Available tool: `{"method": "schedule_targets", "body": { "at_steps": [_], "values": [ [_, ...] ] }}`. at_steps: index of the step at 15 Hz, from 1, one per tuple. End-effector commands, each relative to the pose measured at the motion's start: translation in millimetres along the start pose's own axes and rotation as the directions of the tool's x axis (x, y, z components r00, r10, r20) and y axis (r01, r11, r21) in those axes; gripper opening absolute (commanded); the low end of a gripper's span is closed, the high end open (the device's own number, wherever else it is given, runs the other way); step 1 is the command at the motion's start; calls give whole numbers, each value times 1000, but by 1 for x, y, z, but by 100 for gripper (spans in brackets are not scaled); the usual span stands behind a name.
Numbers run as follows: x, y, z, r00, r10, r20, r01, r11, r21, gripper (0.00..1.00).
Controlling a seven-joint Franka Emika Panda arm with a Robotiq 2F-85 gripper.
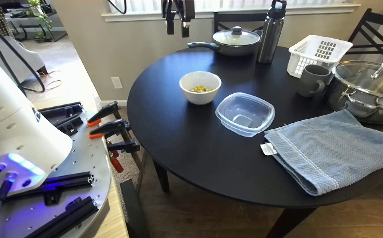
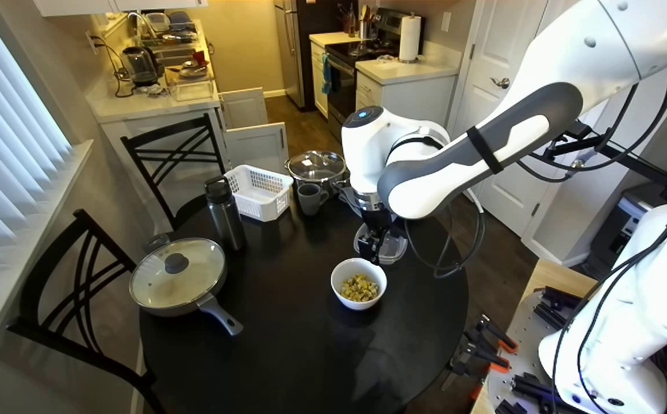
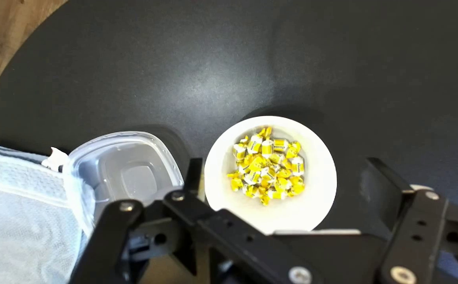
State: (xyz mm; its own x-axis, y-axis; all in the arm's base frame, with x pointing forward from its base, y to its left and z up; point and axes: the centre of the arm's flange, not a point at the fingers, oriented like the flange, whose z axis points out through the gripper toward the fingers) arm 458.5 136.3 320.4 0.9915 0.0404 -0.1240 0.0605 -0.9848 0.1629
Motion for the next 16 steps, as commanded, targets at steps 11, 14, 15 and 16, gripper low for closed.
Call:
{"method": "schedule_targets", "body": {
  "at_steps": [11,14,15,16],
  "values": [
    [54,-23,128,949,-81,-305,160,956,245,100],
    [54,-23,166,947,-135,-293,215,941,262,100],
    [54,-24,172,945,-148,-292,229,936,267,100],
    [55,-24,174,942,-161,-294,243,933,267,100]
  ]
}}
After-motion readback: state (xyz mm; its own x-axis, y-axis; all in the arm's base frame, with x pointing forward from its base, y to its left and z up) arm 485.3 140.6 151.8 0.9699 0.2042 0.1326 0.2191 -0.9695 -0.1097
